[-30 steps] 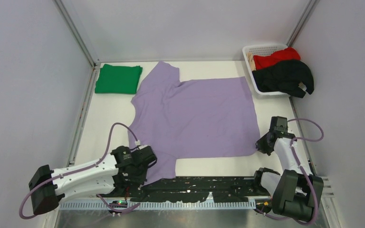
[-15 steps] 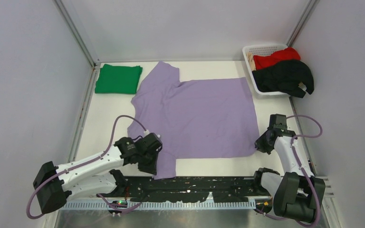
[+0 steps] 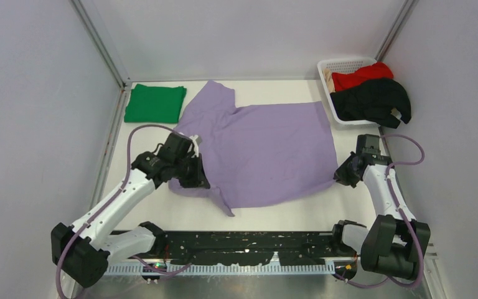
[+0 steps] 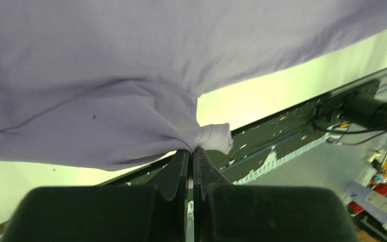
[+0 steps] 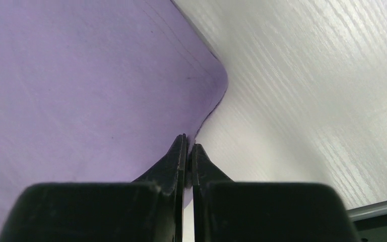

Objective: Fold and stack the t-shirts
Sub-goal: Fold the flattened tshirt in 1/3 of the way

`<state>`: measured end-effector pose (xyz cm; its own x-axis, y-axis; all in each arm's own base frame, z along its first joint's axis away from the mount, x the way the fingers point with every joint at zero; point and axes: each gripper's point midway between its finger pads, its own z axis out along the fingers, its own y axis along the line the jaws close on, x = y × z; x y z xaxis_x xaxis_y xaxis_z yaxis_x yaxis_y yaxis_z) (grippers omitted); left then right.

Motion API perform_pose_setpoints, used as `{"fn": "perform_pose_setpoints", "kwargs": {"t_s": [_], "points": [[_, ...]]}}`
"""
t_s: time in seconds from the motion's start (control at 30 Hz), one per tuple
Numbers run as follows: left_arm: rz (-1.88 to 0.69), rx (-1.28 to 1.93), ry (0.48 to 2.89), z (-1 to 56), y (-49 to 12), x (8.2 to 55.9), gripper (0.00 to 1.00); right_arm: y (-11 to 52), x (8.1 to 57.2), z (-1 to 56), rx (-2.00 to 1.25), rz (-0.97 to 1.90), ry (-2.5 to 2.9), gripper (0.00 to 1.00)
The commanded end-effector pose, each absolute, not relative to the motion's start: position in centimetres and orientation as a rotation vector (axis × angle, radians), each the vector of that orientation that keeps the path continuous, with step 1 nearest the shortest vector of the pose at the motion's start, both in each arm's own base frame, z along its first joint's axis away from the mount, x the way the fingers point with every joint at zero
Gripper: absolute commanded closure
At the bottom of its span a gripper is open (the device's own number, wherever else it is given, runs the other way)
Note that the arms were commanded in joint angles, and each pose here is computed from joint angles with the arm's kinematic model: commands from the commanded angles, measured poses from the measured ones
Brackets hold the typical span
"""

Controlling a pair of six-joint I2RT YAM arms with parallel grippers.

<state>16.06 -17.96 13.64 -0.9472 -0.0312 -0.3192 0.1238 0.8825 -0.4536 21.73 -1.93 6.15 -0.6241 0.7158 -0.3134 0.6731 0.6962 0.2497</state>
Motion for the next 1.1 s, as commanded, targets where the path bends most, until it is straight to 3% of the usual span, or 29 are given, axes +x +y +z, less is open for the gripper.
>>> {"fn": "perform_pose_setpoints", "kwargs": {"t_s": [0.0, 0.27, 0.5, 1.07], "points": [[-0.754, 0.077, 2.669, 16.5, -18.1, 19.3, 1.0, -1.9, 24.2, 8.4, 1.019, 0.196, 2.485, 0.95], [-0.79, -0.089, 2.661, 18.6, -16.6, 24.8, 1.0, -2.0, 26.7, 10.5, 0.936, 0.18, 2.492, 0.95], [-0.783, -0.181, 2.452, 21.5, -15.4, 28.8, 1.0, -2.4, 28.1, 11.4, 0.931, 0.16, 2.473, 0.94], [-0.651, -0.17, 2.343, 23.3, -13.4, 34.7, 1.0, -3.0, 31.9, 12.9, 0.959, 0.182, 2.384, 0.92]]}}
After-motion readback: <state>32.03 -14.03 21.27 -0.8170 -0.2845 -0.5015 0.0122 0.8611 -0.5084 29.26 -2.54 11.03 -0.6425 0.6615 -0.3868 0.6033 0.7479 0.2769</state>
